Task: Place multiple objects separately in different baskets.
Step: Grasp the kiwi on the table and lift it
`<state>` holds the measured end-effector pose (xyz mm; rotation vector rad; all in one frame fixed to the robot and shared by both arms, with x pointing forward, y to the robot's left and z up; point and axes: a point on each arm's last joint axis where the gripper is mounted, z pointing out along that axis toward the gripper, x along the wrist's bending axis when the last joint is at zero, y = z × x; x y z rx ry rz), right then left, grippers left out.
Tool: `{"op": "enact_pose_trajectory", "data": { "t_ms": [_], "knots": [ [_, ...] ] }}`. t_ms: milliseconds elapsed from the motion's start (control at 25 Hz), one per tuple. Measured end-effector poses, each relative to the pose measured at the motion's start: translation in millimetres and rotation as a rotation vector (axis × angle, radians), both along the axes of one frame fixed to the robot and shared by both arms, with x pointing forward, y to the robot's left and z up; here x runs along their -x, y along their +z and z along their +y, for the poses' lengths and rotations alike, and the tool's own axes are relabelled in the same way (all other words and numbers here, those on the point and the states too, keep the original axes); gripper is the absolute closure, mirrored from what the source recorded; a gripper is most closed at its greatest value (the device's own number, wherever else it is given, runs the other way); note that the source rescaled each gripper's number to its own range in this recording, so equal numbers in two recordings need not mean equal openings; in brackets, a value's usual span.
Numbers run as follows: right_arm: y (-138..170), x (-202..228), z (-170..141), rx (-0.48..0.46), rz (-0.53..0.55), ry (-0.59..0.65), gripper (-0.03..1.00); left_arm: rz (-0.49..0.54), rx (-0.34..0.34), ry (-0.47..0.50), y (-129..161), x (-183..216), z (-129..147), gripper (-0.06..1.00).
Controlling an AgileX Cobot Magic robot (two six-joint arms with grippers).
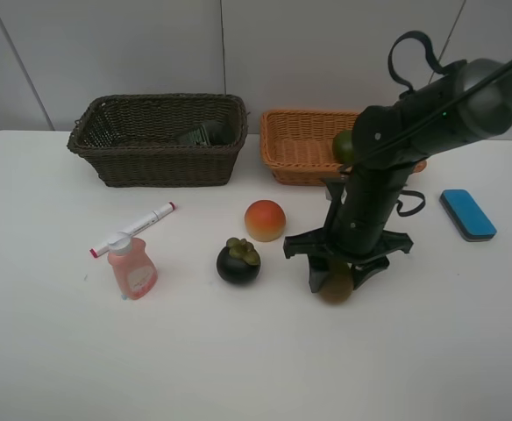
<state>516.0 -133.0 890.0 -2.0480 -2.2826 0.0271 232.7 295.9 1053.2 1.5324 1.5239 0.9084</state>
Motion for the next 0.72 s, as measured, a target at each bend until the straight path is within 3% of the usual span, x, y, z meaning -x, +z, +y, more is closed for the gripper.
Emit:
{"op": "enact_pose_trajectory", "data": {
  "t_ms": [720],
  "knots": [
    [0.4, 0.2, 0.5, -0.006, 0.002, -0.006, 0.61, 0.000, 0.000, 0.000, 0.0, 0.0, 0.0, -0.05]
  ]
}}
